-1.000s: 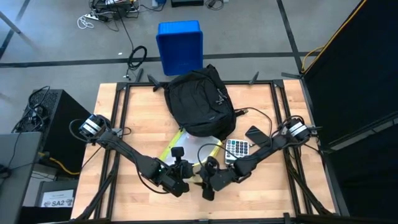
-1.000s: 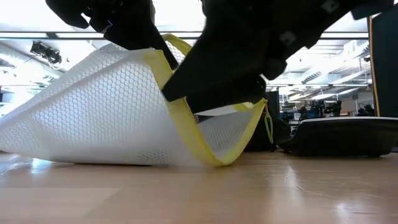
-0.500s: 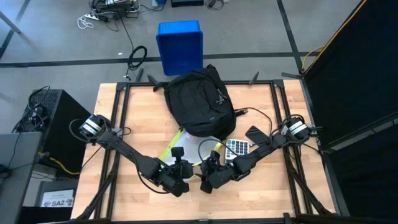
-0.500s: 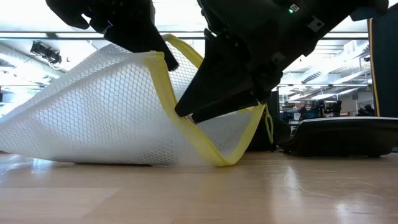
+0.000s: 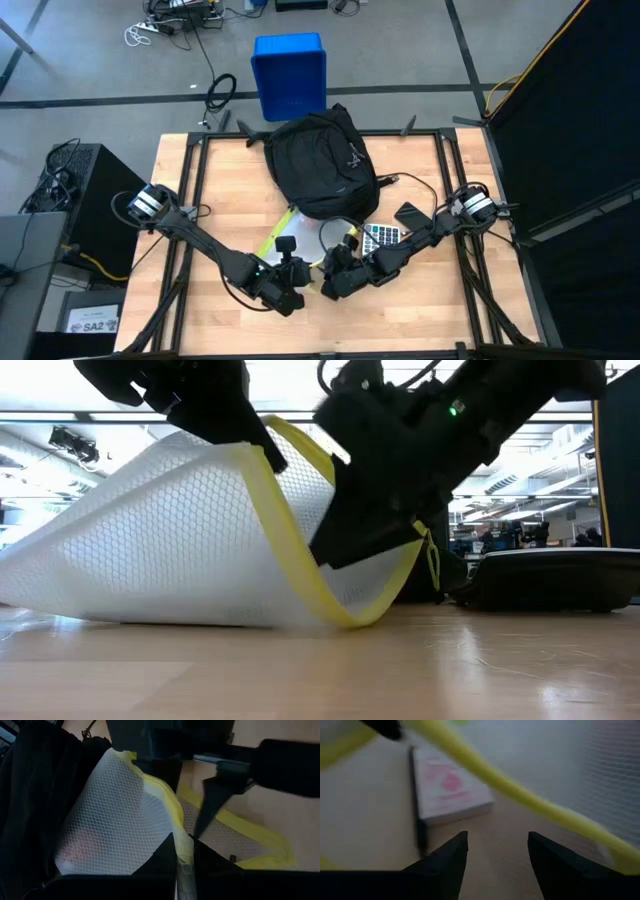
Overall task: Unpack backpack
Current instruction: Remove the pen from the yellow zip bag
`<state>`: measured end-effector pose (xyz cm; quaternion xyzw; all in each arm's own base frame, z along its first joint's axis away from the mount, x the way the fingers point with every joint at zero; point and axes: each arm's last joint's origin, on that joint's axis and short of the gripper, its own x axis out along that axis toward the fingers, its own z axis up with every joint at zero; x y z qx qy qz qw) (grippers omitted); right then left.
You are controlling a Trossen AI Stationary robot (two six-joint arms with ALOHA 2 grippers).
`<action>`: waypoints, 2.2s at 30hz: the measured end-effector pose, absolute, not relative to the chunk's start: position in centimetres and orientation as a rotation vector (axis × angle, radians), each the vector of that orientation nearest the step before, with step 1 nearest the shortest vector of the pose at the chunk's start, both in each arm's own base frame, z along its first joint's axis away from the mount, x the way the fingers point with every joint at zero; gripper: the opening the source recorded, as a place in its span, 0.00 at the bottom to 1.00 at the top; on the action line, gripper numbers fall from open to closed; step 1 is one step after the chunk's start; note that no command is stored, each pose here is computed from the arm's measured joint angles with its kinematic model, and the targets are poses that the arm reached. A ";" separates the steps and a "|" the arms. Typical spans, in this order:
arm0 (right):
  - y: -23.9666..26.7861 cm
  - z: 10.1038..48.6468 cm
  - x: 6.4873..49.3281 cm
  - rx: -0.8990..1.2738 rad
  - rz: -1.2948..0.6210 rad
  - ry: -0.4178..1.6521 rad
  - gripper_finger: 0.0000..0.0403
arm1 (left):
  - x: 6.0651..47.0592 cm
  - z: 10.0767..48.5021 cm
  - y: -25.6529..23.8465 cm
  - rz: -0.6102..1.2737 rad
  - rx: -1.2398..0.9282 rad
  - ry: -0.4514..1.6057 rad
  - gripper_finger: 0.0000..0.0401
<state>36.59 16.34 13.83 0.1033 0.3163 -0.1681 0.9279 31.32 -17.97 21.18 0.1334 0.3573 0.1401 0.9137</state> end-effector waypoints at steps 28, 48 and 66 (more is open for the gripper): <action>17.5 9.0 39.5 0.184 -0.151 0.628 0.33 | 31.5 21.2 -17.8 0.295 0.269 0.732 0.00; 18.5 14.1 35.9 0.039 -0.172 0.746 0.00 | 31.4 21.2 -17.8 0.296 0.272 0.737 0.00; 18.6 20.3 31.3 -0.026 -0.284 0.751 0.00 | 31.4 21.1 -17.8 0.300 0.262 0.736 0.00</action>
